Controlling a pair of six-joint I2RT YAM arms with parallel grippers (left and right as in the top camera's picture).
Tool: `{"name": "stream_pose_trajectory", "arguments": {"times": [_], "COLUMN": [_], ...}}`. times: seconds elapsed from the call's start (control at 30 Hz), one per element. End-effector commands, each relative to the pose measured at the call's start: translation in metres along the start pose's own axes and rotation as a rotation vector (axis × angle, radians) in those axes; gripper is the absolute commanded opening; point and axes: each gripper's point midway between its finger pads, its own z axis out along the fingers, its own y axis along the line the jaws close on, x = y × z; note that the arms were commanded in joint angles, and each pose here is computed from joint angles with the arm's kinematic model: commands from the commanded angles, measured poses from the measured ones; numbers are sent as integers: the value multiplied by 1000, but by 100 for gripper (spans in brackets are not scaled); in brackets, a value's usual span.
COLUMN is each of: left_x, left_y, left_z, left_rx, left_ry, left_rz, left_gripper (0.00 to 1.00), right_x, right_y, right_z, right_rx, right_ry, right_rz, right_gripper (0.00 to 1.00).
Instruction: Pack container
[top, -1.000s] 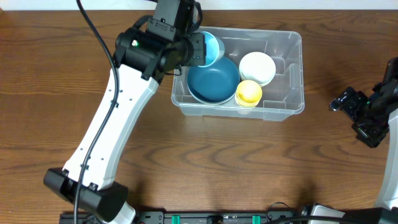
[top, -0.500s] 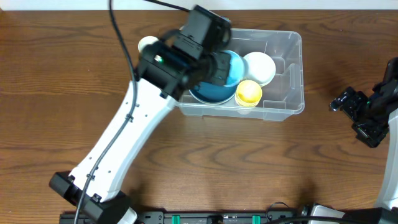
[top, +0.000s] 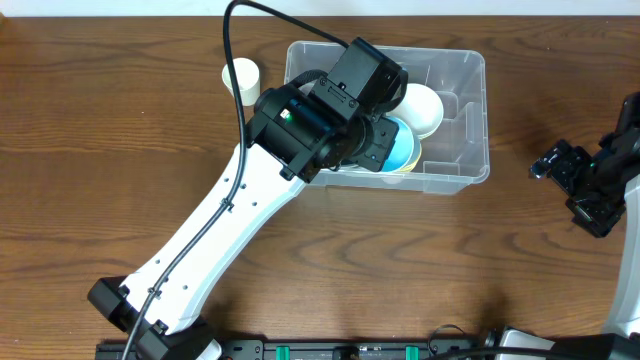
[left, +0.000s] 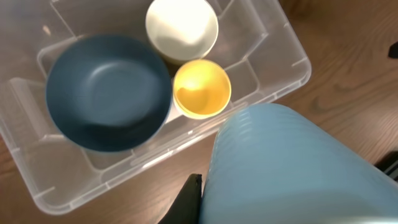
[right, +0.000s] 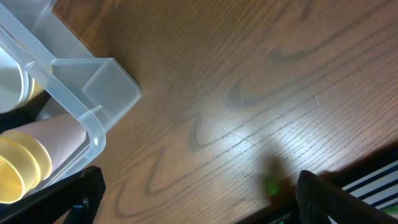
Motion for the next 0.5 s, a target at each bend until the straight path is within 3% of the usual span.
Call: {"name": "stream_pose_trajectory", "arguments": {"times": [0.0,0.23,0.47], "left_x": [-3,-8,-7], "left_y": [-1,-2,1], "left_z": [-10,-4,34], "left_rx": [1,5,-10], "left_ry": [-20,-34,27], "left_rz": [27,33,28], "left_gripper": [6,6,6], "right_x": [0,0,0], "right_y": [-1,-1,-1], "right_z": [-3,-3,-3], "right_rx": [-5,-5,-5], "right_ry": [-9,-9,-9], "right_rz": [15,15,15], "right_gripper": [99,99,99]}}
